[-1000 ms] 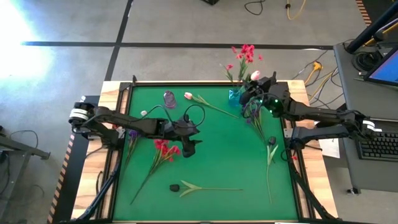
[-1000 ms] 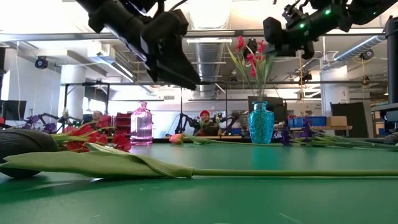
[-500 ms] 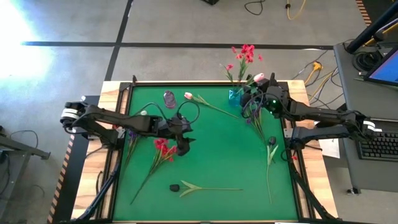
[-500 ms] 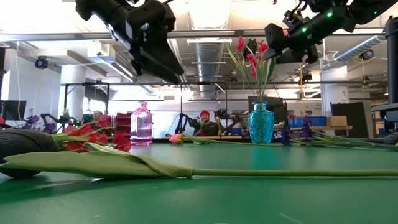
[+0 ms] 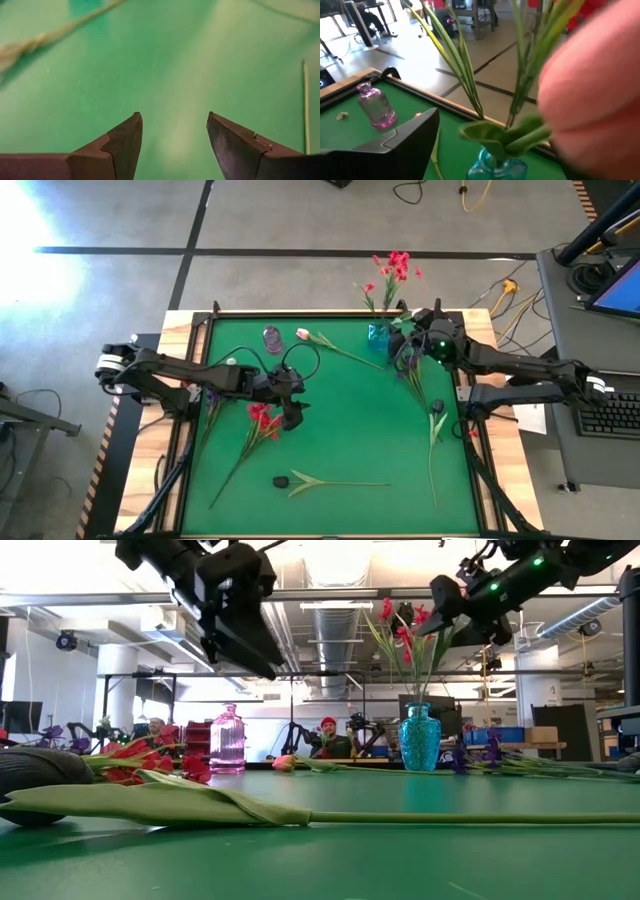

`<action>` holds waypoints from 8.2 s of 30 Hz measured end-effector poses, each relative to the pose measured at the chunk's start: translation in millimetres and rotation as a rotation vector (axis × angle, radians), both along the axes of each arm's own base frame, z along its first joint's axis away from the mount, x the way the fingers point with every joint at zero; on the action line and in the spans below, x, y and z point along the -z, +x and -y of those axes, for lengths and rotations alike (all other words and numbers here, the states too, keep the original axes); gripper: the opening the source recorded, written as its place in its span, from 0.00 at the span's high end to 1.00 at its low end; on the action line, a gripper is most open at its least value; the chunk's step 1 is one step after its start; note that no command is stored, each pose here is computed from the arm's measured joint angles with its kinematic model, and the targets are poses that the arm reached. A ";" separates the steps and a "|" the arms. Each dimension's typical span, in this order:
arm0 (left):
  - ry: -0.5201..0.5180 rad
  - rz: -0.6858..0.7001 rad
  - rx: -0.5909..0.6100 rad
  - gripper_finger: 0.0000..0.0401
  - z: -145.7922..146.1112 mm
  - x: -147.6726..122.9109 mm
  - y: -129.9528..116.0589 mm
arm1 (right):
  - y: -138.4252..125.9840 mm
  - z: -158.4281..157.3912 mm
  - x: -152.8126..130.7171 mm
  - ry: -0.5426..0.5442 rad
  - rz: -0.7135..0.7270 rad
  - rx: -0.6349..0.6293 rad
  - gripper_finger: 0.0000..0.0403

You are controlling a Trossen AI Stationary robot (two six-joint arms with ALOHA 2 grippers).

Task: Sort flowers into vase by color
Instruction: Put the bottom pink flower into the blue vase, then put the left violet flowers into the violet vase

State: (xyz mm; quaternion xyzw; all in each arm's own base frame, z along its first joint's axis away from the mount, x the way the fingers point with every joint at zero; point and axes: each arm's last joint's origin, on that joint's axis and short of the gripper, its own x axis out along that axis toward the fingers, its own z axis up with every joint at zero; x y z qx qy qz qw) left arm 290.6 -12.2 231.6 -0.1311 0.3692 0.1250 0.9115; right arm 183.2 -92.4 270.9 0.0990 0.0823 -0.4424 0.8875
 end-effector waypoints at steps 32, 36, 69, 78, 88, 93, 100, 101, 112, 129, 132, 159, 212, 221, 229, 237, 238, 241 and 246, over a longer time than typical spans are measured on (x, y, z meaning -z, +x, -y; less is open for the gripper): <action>-0.268 -0.545 -0.379 0.48 8.1 3.0 -77.0 | -36.3 -20.2 5.1 0.302 0.018 -0.066 0.11; -0.272 -0.623 -0.458 0.48 10.9 3.7 -86.8 | -37.0 -20.5 6.5 0.317 0.011 -0.060 0.11; -0.285 -0.536 -0.761 0.48 63.3 3.9 -108.2 | -36.7 -21.6 13.9 0.345 -0.010 -0.094 0.11; -0.230 -0.554 -0.794 0.48 66.4 14.9 -102.0 | -34.2 -20.6 8.9 0.310 0.033 -0.109 0.11; -0.152 -0.595 -0.845 0.48 64.0 30.5 -92.5 | -34.0 -20.6 9.1 0.312 0.033 -0.112 0.11; -0.104 -0.639 -0.895 0.48 56.1 33.8 -93.0 | -34.0 -20.6 9.2 0.312 0.033 -0.112 0.11; -0.068 -0.728 -0.984 0.48 50.8 42.5 -104.0 | -34.0 -20.6 9.1 0.313 0.033 -0.112 0.11; -0.068 -0.743 -0.992 0.48 50.1 46.0 -106.6 | -34.0 -20.6 9.1 0.313 0.033 -0.112 0.11; -0.058 -0.809 -1.058 0.48 43.8 75.0 -127.1 | -34.0 -20.6 9.1 0.312 0.033 -0.111 0.11; -0.083 -0.775 -1.131 0.48 43.3 81.3 -124.5 | -34.1 -20.5 9.1 0.311 0.033 -0.109 0.11; -0.066 -0.788 -1.140 0.48 43.3 84.9 -123.5 | -34.1 -20.6 9.7 0.312 0.032 -0.108 0.11; -0.005 -0.864 -1.102 0.91 42.4 106.3 -111.9 | -34.4 -20.6 12.6 0.315 0.023 -0.107 0.11; -0.050 -0.644 -0.809 0.46 48.2 82.2 -66.7 | -35.4 -21.5 25.0 0.347 -0.001 -0.106 0.11; -0.043 -0.614 -0.882 0.59 42.7 103.9 -82.9 | -35.2 -21.3 24.7 0.352 0.012 -0.102 0.11; -0.009 -0.619 -0.934 0.93 38.9 110.2 -92.6 | -34.8 -21.1 23.9 0.347 0.021 -0.102 0.11; 0.000 -0.555 -0.913 1.00 40.8 91.3 -81.5 | -34.9 -21.1 24.0 0.343 0.016 -0.103 0.11; 0.015 -0.552 -0.905 1.00 40.8 86.7 -80.3 | -34.9 -21.1 24.0 0.341 0.014 -0.104 0.11; 0.047 -0.490 -0.879 1.00 41.6 68.2 -72.3 | -35.0 -21.1 24.2 0.341 0.012 -0.104 0.11; 0.155 -0.386 -0.815 1.00 39.5 29.2 -64.5 | -35.0 -21.2 24.8 0.342 0.011 -0.104 0.11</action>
